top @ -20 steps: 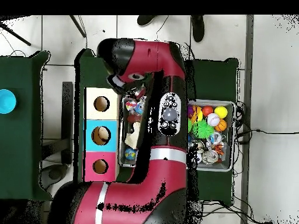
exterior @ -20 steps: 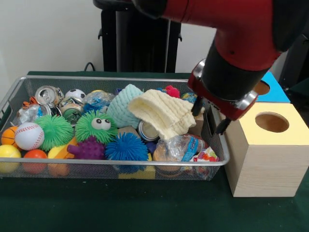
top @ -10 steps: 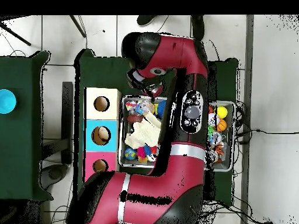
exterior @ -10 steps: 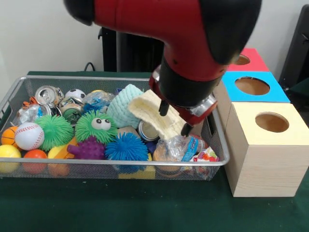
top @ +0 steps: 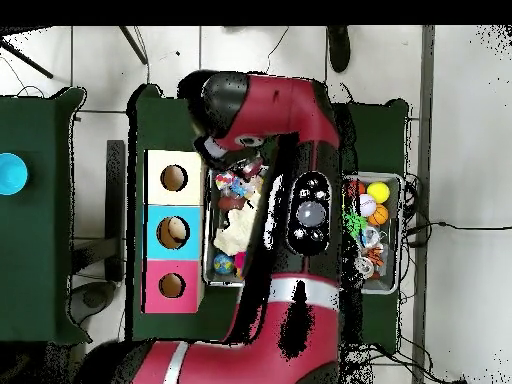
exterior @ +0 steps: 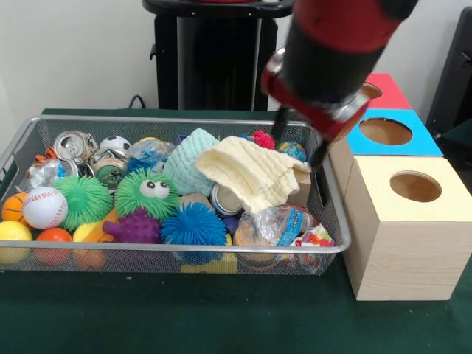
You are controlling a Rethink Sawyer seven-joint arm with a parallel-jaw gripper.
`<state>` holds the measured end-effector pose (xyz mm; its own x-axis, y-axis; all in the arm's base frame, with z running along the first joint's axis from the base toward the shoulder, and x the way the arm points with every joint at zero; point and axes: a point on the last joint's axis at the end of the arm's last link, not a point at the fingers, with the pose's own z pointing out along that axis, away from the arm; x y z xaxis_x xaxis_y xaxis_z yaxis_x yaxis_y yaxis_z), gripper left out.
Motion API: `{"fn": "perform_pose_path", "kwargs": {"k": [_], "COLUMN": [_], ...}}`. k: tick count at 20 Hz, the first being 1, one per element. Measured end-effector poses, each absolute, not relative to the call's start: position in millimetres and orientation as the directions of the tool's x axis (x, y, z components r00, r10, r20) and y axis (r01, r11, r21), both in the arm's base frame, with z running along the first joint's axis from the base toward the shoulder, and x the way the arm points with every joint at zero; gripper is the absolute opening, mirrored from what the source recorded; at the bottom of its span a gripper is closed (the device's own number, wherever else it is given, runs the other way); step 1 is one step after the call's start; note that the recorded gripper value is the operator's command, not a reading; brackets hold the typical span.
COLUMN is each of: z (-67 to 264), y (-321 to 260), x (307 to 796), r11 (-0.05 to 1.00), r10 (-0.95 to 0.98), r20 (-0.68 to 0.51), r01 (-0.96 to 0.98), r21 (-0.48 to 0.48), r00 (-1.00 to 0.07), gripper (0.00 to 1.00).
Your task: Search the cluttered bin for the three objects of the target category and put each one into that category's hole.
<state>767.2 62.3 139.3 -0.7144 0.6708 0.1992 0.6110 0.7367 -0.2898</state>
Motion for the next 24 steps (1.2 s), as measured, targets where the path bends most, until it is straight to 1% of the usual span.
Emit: {"fn": "perform_pose_path", "kwargs": {"k": [1, 5, 6, 8, 9, 11, 12, 14, 16, 21, 24], "z": [155, 189, 192, 203, 212, 214, 216, 217, 213, 198, 191], "y": [84, 121, 124, 130, 132, 130, 125, 115, 91, 53, 44], "x": [761, 757, 758, 763, 771, 774, 779, 785, 791, 788, 785], "r11": [0.756, 0.793, 0.796, 0.805, 0.807, 0.806, 0.800, 0.788, 0.761, 0.727, 0.719], "r10": [0.647, 0.601, 0.597, 0.587, 0.585, 0.588, 0.597, 0.615, 0.648, 0.686, 0.695], "r20": [0.140, -0.007, -0.024, -0.096, -0.164, -0.190, -0.215, -0.228, -0.212, -0.166, -0.140], "r01": [0.607, 0.597, 0.596, 0.592, 0.589, 0.589, 0.593, 0.604, 0.632, 0.676, 0.688], "r21": [-0.245, -0.120, -0.104, -0.038, 0.029, 0.056, 0.090, 0.123, 0.145, 0.121, 0.102], "r00": [-0.750, -0.799, -0.802, -0.804, -0.794, -0.786, -0.773, -0.755, -0.731, -0.708, -0.706], "gripper": [1.00, 1.00, 1.00, 1.00, 1.00, 1.00, 1.00, 1.00, 1.00, 1.00, 1.00]}}
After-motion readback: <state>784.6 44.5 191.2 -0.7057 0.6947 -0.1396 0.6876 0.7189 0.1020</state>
